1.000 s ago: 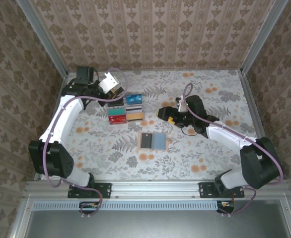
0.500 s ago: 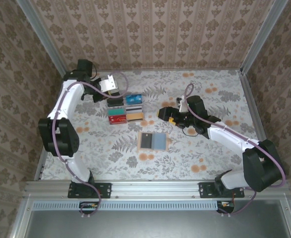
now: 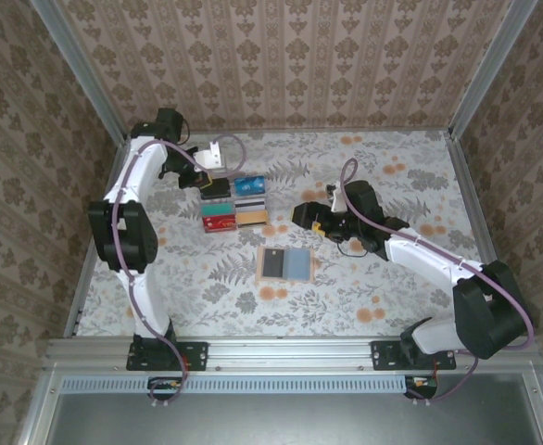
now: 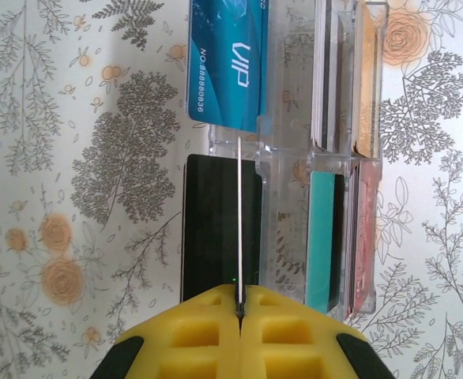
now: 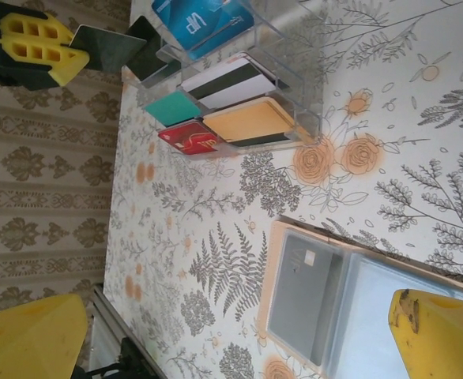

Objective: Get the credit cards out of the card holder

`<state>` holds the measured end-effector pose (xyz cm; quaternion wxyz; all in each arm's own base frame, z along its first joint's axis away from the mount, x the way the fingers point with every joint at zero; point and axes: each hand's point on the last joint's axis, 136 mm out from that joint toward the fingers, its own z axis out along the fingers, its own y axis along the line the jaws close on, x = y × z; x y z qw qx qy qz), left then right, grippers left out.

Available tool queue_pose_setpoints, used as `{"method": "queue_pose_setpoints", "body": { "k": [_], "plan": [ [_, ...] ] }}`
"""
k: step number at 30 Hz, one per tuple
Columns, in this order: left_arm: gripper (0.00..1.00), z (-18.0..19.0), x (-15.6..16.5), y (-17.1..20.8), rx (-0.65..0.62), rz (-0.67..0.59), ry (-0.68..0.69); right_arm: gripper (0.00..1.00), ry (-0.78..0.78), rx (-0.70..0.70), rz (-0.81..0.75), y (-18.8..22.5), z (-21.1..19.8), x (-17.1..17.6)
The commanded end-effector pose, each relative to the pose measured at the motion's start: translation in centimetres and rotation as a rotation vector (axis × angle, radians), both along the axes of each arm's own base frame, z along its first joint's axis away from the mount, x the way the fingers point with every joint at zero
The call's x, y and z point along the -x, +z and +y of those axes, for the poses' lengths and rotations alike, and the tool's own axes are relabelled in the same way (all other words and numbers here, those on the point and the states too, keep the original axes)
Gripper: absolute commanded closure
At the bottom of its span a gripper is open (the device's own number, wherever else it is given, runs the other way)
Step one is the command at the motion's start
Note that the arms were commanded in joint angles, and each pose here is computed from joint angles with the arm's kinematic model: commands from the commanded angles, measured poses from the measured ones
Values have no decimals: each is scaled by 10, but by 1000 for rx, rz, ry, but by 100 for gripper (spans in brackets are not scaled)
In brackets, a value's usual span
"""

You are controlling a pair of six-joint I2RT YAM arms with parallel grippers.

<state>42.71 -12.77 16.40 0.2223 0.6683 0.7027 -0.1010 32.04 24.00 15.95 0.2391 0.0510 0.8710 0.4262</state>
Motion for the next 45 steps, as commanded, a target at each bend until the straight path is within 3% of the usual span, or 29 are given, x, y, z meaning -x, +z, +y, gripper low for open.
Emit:
{"method": "queue_pose_setpoints", "body": {
  "k": [1,9,20,29,32,37,45],
  "plan": [
    [100,-4,11,-1,28,50,-44,0,-19,-3,-8,11,1,-5],
    [100,5,-2,-13,-40,-1,-44,0,-24,-7,-1,9,1,-4],
    [99,3,-2,-30,-75,24,-48,0,-35,-8,2,9,-1,-2],
    [98,-9,0,-33,-42,31,-71,1,-45,-3,12,6,-3,0],
    [89,-6,-1,-32,-58,23,-64,0,-44,-5,10,6,-3,0],
    [57,-1,-11,-23,-75,-16,-9,0,-35,-9,15,5,-1,-1],
    [52,-8,-11,21,25,-115,17,1,1,56,10,-1,4,2]
  ]
}}
